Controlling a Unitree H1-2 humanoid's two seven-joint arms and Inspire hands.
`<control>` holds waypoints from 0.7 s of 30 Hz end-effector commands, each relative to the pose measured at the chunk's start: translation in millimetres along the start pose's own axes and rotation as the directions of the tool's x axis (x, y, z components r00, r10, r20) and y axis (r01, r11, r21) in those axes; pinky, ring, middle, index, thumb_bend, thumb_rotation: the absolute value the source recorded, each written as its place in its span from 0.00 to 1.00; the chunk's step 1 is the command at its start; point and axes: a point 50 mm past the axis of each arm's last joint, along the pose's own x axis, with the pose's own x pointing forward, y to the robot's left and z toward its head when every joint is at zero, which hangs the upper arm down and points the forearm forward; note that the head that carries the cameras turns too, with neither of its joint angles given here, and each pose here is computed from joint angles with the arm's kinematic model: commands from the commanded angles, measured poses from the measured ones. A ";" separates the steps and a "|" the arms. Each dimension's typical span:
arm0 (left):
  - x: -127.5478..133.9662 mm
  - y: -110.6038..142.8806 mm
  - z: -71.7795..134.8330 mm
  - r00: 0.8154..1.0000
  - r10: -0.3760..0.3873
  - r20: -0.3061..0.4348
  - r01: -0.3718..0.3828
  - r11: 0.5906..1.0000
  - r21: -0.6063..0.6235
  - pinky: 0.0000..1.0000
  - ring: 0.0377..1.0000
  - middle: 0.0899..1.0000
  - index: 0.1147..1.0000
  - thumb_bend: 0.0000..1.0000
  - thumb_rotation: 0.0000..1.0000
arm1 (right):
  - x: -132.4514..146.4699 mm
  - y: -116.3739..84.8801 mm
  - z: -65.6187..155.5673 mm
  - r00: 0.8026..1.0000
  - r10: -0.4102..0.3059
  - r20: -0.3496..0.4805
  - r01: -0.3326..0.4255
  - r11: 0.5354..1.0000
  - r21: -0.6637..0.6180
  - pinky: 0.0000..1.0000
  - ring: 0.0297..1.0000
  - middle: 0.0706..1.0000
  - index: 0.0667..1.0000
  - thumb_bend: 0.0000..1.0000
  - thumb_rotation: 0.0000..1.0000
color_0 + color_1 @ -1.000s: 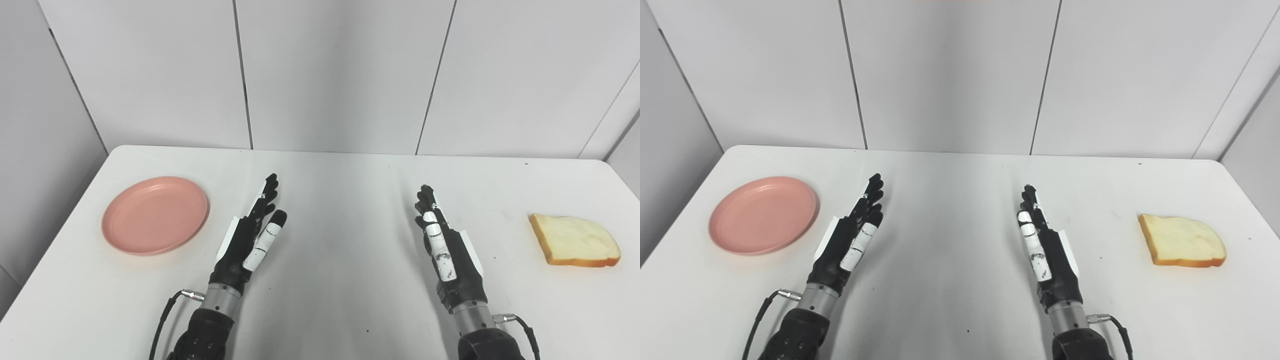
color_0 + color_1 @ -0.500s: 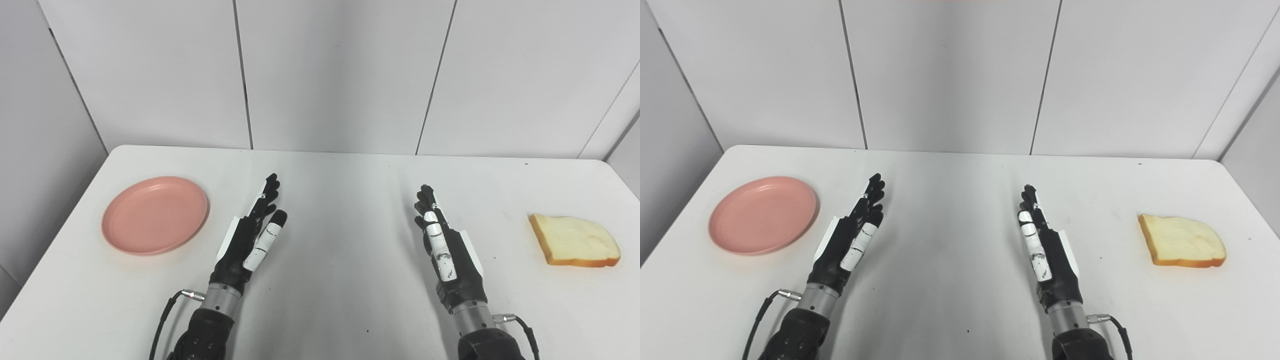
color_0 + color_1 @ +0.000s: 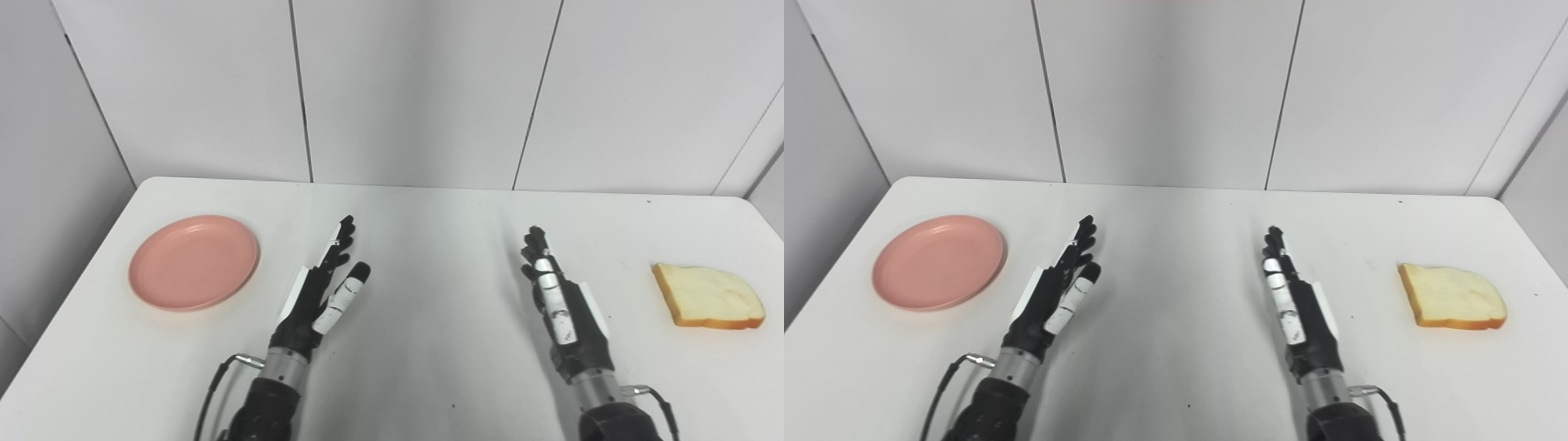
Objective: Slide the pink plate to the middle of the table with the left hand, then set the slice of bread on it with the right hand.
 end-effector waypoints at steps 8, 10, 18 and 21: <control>21.4 -17.1 22.6 0.998 0.027 0.063 -0.026 1.000 -0.015 0.94 0.98 0.98 0.98 0.82 1.00 | 4.2 -7.5 16.8 0.994 0.001 0.105 -0.002 1.000 0.005 1.00 1.00 1.00 1.00 0.34 1.00; 21.4 -18.0 23.5 0.998 0.024 0.058 -0.023 1.000 -0.009 0.95 0.98 0.98 0.98 0.84 1.00 | 3.7 -6.8 17.9 0.994 0.003 0.105 -0.004 1.000 0.006 1.00 1.00 1.00 1.00 0.33 1.00; 19.7 -16.1 25.5 0.998 0.021 0.057 -0.021 1.000 0.001 0.95 0.98 0.98 0.97 0.83 1.00 | 0.6 -1.2 22.4 0.995 0.009 0.100 -0.008 1.000 -0.008 1.00 1.00 1.00 1.00 0.29 1.00; 18.8 -14.3 27.4 0.997 0.026 0.068 -0.026 1.000 -0.001 0.95 0.98 0.98 0.97 0.83 1.00 | -0.3 2.3 23.6 0.995 0.007 0.098 -0.007 1.000 0.001 1.00 1.00 1.00 1.00 0.27 1.00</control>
